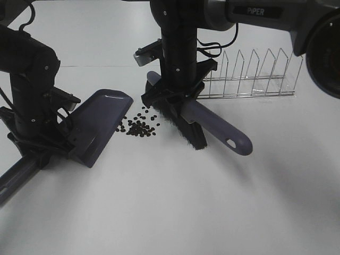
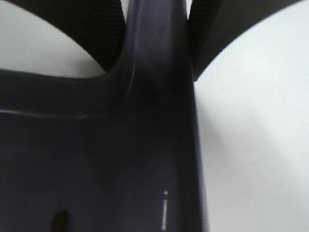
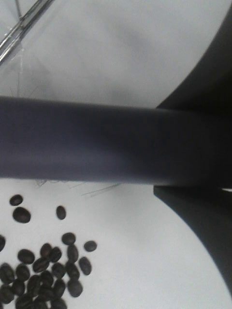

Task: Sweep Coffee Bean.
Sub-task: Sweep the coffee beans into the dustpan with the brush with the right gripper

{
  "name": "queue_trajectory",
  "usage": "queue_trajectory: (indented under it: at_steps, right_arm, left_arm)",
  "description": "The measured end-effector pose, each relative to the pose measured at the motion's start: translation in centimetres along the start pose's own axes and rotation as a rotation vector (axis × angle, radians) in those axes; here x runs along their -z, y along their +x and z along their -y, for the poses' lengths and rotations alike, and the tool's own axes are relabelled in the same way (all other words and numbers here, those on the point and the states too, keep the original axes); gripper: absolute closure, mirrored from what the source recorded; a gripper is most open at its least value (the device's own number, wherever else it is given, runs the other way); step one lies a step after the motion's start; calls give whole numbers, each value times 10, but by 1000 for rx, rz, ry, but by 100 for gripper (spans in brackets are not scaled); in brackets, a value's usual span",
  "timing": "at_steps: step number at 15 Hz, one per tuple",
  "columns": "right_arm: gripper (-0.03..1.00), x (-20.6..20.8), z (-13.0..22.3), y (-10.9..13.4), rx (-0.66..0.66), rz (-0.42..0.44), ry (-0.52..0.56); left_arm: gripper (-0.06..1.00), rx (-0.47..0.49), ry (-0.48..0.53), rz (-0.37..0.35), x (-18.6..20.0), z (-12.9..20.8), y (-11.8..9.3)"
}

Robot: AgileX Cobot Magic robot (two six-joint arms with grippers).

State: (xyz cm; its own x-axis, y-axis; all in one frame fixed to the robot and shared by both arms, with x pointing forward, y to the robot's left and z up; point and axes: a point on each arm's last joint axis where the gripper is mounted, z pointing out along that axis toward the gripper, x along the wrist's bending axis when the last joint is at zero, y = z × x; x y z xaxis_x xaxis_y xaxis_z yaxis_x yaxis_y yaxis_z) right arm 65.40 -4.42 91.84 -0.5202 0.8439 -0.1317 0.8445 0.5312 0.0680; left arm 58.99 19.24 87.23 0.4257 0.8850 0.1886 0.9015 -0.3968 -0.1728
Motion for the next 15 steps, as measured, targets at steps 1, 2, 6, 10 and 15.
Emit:
queue_trajectory:
  at_steps: [1, 2, 6, 10, 15]
  right_arm:
    - [66, -3, -4, 4, -1, -21, -8]
    - [66, -6, -6, 9, 2, -45, -8]
    - [66, -15, -7, 26, -33, -175, 19]
    - [66, -16, -15, 48, -150, -430, -35]
    - [66, -11, -28, 61, -254, -612, -140]
  left_arm:
    - [61, 1, 0, 2, 0, 0, 0]
    - [61, 1, 0, 2, 0, 0, 0]
    - [61, 8, 1, 17, 0, 0, -2]
    - [61, 20, 6, 57, 0, 1, -5]
    - [61, 30, 24, 76, -1, 1, -7]
